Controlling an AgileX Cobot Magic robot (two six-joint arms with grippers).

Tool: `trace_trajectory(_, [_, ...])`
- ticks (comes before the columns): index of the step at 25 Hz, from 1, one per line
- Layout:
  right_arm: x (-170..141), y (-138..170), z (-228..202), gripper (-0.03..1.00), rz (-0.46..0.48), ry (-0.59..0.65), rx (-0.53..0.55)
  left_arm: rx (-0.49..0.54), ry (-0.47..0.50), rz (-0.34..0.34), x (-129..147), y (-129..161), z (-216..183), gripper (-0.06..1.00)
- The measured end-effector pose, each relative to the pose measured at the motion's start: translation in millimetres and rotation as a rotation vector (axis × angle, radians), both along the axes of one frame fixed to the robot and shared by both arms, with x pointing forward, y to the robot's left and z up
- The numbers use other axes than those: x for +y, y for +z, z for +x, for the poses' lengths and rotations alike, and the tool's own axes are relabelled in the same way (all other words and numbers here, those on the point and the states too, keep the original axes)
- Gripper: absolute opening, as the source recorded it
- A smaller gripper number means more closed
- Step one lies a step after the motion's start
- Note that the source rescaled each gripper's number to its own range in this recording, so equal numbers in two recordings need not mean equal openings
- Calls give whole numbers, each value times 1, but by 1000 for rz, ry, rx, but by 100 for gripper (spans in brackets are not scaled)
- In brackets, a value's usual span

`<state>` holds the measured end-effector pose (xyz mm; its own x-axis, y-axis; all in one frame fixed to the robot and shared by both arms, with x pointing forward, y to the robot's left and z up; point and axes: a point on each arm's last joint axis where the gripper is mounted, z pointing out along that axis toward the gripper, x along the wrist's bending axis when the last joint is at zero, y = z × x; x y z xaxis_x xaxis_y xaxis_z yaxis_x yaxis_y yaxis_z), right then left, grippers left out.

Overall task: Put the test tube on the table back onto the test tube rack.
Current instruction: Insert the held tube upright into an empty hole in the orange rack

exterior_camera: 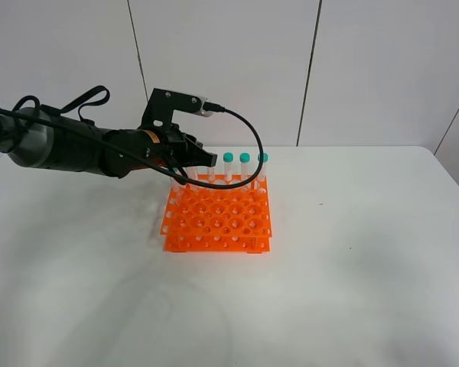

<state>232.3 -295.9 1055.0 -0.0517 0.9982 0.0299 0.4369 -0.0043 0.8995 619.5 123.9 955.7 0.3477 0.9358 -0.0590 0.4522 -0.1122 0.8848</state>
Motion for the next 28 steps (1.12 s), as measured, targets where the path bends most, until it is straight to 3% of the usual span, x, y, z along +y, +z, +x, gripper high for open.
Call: trace_trajectory(28, [0, 0, 0, 65, 0, 0, 0, 22, -20, 26, -5, -10, 8, 1])
